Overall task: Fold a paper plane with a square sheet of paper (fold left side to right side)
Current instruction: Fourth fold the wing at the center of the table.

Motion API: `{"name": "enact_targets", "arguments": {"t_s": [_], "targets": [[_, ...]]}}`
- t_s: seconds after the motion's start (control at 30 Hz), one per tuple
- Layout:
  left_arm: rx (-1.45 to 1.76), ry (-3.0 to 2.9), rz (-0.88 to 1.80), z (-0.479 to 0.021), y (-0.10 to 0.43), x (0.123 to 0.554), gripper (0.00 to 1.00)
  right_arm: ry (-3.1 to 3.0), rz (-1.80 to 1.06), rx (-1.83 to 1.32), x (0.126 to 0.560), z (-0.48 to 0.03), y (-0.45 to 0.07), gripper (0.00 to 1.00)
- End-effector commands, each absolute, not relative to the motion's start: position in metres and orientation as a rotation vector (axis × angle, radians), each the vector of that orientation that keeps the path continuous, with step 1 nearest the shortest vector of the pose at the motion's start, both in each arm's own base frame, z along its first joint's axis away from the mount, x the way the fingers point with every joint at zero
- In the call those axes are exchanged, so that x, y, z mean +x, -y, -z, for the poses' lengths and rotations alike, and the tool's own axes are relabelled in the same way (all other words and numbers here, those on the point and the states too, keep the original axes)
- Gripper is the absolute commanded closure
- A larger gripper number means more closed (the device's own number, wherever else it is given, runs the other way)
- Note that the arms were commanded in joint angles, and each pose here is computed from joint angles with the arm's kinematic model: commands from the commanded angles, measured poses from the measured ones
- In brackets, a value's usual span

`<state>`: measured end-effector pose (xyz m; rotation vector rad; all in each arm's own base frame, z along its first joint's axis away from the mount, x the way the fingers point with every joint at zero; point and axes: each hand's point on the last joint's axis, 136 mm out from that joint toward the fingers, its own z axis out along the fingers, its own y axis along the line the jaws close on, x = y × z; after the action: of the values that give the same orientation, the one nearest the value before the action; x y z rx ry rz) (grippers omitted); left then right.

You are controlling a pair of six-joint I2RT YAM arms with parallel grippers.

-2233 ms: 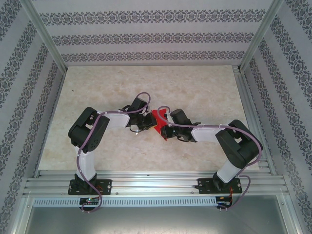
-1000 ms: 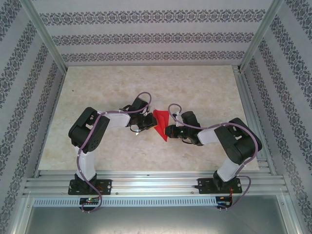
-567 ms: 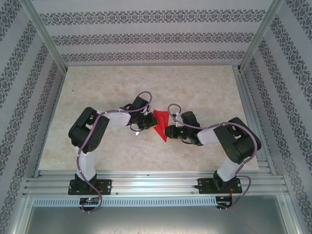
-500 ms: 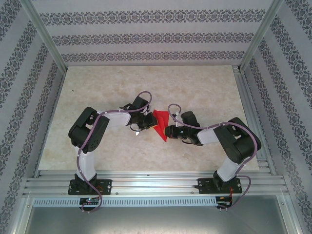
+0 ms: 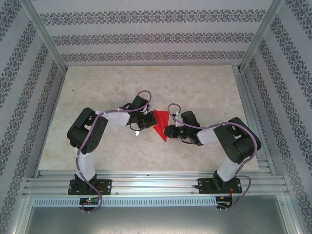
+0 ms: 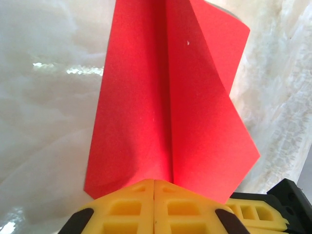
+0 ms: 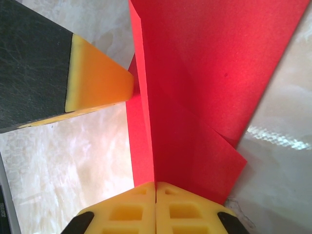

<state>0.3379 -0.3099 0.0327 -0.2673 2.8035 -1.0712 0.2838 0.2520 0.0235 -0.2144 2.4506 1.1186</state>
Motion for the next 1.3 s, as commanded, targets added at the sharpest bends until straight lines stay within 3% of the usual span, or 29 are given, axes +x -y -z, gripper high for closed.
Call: {"name": "enact_targets", "arguments": {"t_s": [0.0,0.37,0.63,0.73,1.1,1.27], "targets": [[-0.235,-2.758,1.149,-0.045,0.328,0.343,0.95,-2.436,-1.144,-0.219,0.288,-0.028,-0.257,0.93],[-0.258,-2.777,1.167,-0.026,0.338,0.347,0.95,-2.428,-1.161,-0.226,0.289,-0.033,-0.26,0.91],[-0.28,-2.826,1.076,-0.009,0.324,0.337,0.95,-2.371,-1.119,-0.234,0.298,-0.07,-0.248,0.72],[-0.274,-2.827,1.073,-0.01,0.323,0.336,0.95,-2.366,-1.069,-0.229,0.301,-0.08,-0.236,0.69],[-0.257,-2.813,1.082,-0.019,0.323,0.335,0.94,-2.486,-0.928,-0.168,0.303,-0.044,-0.21,0.69],[-0.234,-2.793,1.106,-0.027,0.325,0.334,0.91,-2.492,-0.973,-0.165,0.304,-0.04,-0.217,0.75]]}}
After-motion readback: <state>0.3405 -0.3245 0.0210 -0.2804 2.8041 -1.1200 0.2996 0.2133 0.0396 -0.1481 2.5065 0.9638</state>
